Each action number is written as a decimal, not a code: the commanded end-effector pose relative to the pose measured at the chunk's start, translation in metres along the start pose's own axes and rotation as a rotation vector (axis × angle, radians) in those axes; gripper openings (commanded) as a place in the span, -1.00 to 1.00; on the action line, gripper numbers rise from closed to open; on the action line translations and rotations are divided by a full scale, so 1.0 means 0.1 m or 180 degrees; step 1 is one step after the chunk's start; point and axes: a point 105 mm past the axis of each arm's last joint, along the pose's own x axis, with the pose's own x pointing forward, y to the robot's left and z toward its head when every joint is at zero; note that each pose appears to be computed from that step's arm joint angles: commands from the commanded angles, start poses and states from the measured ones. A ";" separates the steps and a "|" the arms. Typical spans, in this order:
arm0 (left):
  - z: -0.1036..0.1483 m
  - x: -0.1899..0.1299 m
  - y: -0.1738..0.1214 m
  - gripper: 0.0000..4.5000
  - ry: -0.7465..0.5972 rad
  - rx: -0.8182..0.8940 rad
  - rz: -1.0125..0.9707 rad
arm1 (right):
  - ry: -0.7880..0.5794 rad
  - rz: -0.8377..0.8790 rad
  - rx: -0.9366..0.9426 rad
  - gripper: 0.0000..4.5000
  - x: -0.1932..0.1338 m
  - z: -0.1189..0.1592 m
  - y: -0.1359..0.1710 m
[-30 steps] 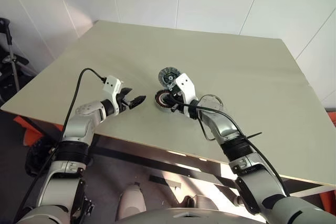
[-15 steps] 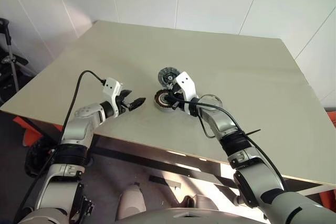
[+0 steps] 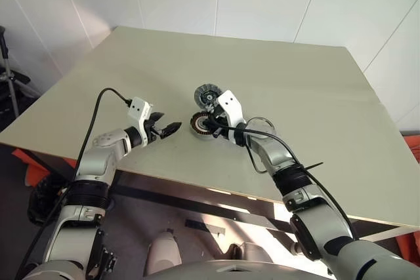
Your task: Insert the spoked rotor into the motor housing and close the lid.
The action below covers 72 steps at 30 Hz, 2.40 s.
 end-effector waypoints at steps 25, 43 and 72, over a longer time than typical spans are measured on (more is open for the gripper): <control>0.15 -0.05 0.03 0.99 -0.0138 0.0135 0.0044 | -0.0133 0.0029 -0.0090 -0.74 0.06 0.15 0.02; 0.14 -0.06 0.03 0.99 -0.0124 0.0135 0.0055 | -0.0094 -0.0006 -0.0070 -0.74 0.05 0.10 -0.01; 0.14 -0.07 0.05 0.99 -0.0124 0.0148 0.0082 | -0.0282 0.0093 -0.0075 0.10 0.01 0.24 0.06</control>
